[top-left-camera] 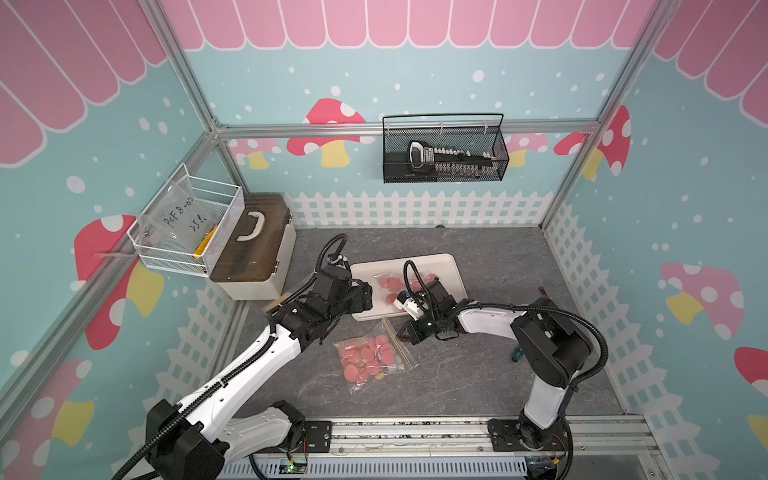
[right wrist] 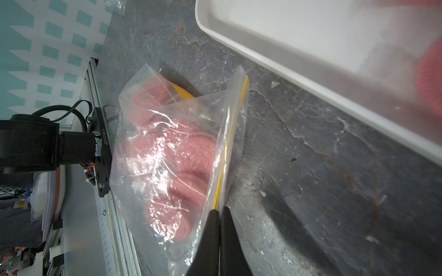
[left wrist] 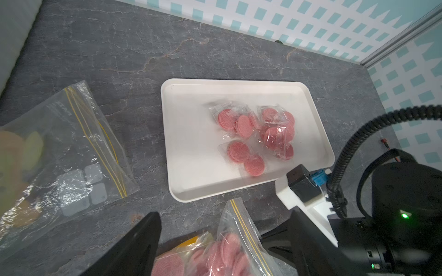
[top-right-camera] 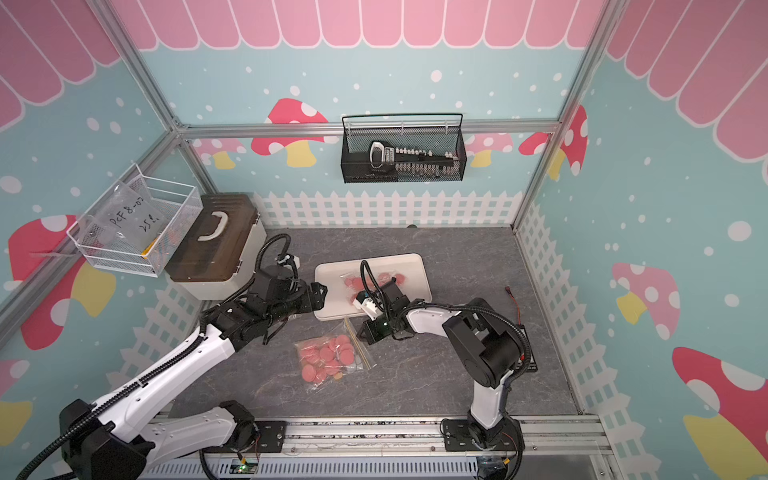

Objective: Pour cookies out of the ziploc bag
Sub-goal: Open the ziploc bag at the center of the board.

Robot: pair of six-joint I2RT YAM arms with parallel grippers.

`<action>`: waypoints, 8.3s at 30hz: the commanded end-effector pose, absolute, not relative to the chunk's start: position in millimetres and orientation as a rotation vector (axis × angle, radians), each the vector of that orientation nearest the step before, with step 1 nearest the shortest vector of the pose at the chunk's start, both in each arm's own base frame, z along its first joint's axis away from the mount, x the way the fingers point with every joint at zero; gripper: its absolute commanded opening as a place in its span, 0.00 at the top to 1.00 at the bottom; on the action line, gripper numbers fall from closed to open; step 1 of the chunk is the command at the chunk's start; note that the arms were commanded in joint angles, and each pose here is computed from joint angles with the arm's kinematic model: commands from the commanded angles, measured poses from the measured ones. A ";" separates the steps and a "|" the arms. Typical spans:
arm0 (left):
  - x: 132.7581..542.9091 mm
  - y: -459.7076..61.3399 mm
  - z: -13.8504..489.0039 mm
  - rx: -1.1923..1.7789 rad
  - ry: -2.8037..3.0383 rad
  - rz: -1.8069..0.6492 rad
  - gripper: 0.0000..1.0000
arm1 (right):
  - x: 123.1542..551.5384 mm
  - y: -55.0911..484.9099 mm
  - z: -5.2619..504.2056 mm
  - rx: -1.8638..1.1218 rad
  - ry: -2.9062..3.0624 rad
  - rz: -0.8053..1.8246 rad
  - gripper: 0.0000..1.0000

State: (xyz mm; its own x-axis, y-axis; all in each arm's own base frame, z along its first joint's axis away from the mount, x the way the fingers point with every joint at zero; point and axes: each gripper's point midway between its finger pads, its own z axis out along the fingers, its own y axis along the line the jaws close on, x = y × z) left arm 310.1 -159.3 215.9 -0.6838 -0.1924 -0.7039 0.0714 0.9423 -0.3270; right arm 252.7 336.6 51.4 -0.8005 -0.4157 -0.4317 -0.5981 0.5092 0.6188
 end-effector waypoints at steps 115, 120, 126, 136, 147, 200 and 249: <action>299.5 -306.2 65.7 -0.285 2.632 -0.714 0.76 | 273.6 277.6 85.8 -0.448 2.569 1.092 1.00; 299.8 -303.0 65.0 -0.293 2.627 -0.702 0.77 | 273.5 277.8 86.3 -0.449 2.568 1.097 1.00; 304.6 -302.2 67.3 -0.306 2.604 -0.696 0.80 | 272.1 279.9 84.7 -0.460 2.571 1.106 1.00; 309.0 -305.3 68.0 -0.306 2.596 -0.703 0.87 | 271.3 280.6 85.3 -0.462 2.572 1.105 1.00; 308.7 -307.9 73.1 -0.286 2.591 -0.725 1.00 | 272.1 278.4 79.2 -0.460 2.600 1.070 1.00; 296.1 -303.1 85.0 -0.159 2.586 -0.716 1.00 | 279.1 279.2 70.6 -0.441 2.611 1.038 1.00; 288.4 -321.9 101.0 -0.036 2.577 -0.829 1.00 | 280.9 274.0 58.7 -0.394 2.638 0.997 1.00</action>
